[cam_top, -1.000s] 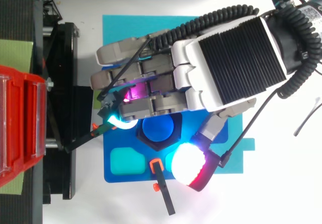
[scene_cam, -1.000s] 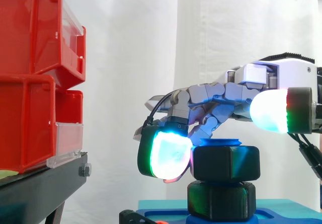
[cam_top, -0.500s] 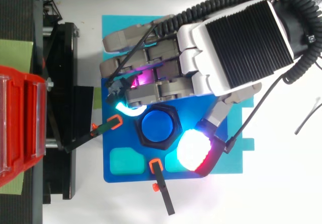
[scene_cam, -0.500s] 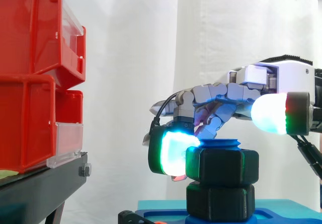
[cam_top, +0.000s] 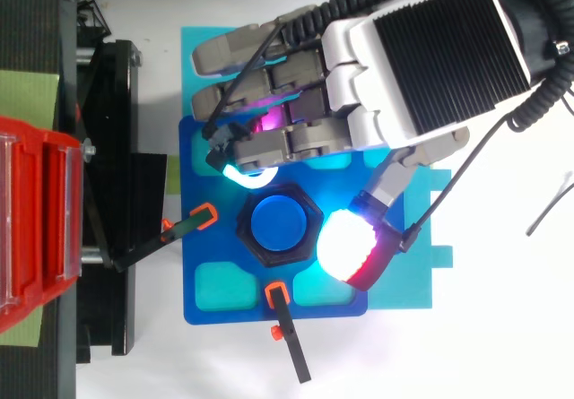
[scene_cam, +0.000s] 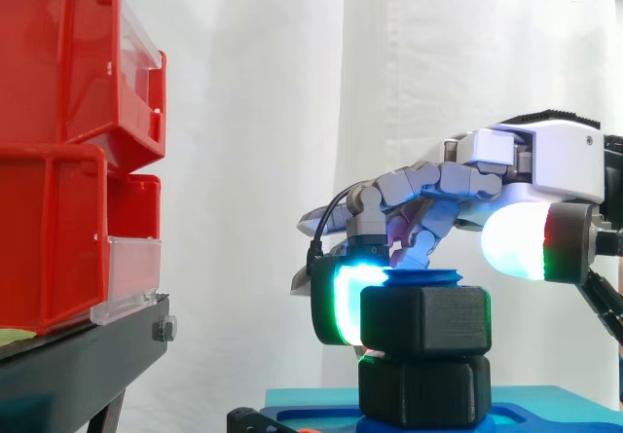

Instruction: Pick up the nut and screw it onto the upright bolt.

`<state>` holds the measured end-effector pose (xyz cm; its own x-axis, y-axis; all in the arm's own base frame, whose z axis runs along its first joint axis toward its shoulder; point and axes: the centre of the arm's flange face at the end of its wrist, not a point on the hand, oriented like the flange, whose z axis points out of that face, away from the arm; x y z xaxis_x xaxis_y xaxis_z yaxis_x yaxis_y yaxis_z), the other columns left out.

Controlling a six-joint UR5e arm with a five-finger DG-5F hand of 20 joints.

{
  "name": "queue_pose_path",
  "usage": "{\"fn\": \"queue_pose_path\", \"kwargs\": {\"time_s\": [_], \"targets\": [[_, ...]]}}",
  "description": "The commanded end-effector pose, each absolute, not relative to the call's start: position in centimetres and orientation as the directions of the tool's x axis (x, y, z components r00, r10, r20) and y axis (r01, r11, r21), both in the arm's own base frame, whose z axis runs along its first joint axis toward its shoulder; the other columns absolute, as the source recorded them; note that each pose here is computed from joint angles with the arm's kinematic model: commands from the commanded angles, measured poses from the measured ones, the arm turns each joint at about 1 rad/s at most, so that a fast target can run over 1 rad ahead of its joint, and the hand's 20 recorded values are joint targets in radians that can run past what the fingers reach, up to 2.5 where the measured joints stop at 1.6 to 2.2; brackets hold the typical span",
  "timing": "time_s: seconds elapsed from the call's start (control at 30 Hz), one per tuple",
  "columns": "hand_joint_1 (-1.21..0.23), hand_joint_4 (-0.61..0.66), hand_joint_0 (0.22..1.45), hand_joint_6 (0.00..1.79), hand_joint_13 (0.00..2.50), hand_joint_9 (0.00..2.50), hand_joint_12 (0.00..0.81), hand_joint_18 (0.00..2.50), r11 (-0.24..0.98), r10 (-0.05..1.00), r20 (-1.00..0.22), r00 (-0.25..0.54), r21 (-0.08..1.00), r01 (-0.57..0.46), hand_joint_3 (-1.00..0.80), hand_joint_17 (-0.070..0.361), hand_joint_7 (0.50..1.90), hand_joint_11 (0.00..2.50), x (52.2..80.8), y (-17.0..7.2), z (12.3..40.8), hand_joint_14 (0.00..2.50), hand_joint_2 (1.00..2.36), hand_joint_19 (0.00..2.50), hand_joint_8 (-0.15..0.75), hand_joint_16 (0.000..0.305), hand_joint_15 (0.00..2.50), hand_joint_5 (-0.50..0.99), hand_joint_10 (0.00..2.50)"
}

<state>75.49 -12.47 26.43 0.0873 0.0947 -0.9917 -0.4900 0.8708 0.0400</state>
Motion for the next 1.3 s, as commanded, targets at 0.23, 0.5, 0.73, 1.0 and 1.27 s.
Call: {"fn": "queue_pose_path", "kwargs": {"time_s": [0.23, 0.5, 0.73, 1.0, 1.27], "targets": [[-0.12, 0.07, 0.54, 0.69, 0.69, 1.08, 0.19, 0.34, 0.868, 0.092, -0.991, 0.101, 0.03, -0.496, -0.5, 0.035, 1.2, 0.0, 75.8, -13.2, 28.0, 0.0, 1.0, 0.0, 0.25, 0.015, 0.0, 0.03, 0.0], [-0.08, 0.14, 0.54, 0.52, 0.63, 1.11, 0.207, 0.25, 0.866, 0.089, -0.991, 0.099, 0.027, -0.5, -0.5, 0.039, 1.47, 0.0, 76.0, -13.9, 29.7, 0.0, 1.0, 0.0, 0.246, 0.017, 0.0, 0.04, 0.0], [-0.05, 0.26, 0.53, 0.5, 0.41, 0.87, 0.245, 0.02, 0.86, 0.087, -0.98, 0.176, -0.016, -0.51, -0.5, 0.051, 0.94, 0.0, 77.0, -14.6, 33.0, 0.0, 1.0, 0.0, 0.217, 0.023, 0.0, -0.05, 0.0], [-0.04, 0.21, 0.53, 0.5, 0.35, 0.77, 0.262, 0.0, 0.86, 0.105, -0.982, 0.155, 0.011, -0.511, -0.5, 0.061, 0.72, 0.0, 77.1, -14.1, 32.8, 0.0, 1.0, 0.0, 0.203, 0.027, 0.0, -0.08, 0.0], [-0.03, 0.22, 0.52, 0.5, 0.34, 0.75, 0.267, 0.0, 0.874, 0.122, -0.982, 0.146, 0.036, -0.485, -0.5, 0.062, 0.72, 0.0, 77.0, -12.6, 29.7, 0.0, 1.0, 0.0, 0.2, 0.028, 0.0, -0.09, 0.0]]}}
